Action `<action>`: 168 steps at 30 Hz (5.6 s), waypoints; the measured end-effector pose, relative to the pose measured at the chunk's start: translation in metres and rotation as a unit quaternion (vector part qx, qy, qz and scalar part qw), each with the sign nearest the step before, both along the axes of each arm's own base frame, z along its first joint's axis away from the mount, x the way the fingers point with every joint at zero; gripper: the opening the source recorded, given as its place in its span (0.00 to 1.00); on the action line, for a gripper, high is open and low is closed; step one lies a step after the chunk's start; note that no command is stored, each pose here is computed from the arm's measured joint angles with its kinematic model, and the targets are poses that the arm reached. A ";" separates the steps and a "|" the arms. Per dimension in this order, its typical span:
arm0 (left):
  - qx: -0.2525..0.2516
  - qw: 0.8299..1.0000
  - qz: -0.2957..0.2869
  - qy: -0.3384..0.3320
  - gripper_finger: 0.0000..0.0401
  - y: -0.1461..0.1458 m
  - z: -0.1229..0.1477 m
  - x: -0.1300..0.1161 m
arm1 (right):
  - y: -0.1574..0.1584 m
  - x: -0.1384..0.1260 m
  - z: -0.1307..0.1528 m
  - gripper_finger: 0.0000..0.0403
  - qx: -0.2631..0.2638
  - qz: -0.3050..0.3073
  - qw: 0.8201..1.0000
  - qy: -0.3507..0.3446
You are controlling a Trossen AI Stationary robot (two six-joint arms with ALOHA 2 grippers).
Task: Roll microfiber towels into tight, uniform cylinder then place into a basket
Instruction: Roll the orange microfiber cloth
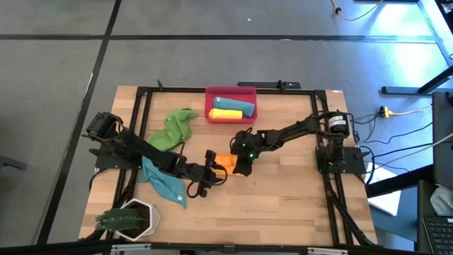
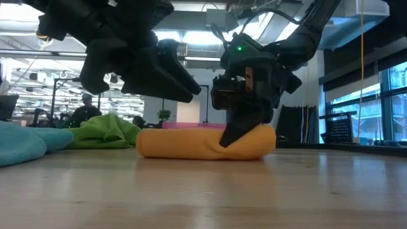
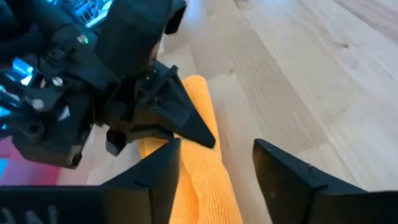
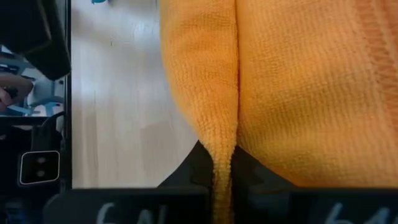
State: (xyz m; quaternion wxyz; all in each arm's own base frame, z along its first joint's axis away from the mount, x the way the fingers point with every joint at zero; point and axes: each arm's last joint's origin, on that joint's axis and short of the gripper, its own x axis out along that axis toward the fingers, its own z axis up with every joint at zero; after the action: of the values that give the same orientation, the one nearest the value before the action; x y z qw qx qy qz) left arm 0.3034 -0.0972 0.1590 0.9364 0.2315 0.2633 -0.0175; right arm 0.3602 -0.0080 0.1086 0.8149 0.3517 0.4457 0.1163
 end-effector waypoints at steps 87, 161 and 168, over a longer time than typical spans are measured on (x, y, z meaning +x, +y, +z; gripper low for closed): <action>-0.275 0.952 0.059 0.120 0.00 0.072 -0.040 0.016 | 0.102 -0.014 0.095 0.29 -0.485 0.086 0.865 -0.096; -0.213 0.973 0.090 0.018 0.43 0.078 -0.009 -0.018 | 0.047 0.027 0.011 0.01 -0.356 0.030 0.934 -0.025; -0.080 0.997 0.014 0.002 0.45 0.033 -0.003 -0.007 | 0.032 0.028 0.011 0.01 -0.311 0.004 0.950 -0.014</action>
State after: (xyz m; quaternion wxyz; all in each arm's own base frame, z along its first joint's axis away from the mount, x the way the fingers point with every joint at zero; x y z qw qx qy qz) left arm 0.2963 -0.0643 0.1559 0.9515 0.1522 0.2660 -0.0261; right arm 0.3882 0.0242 0.1195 0.8896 0.0770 0.4498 -0.0196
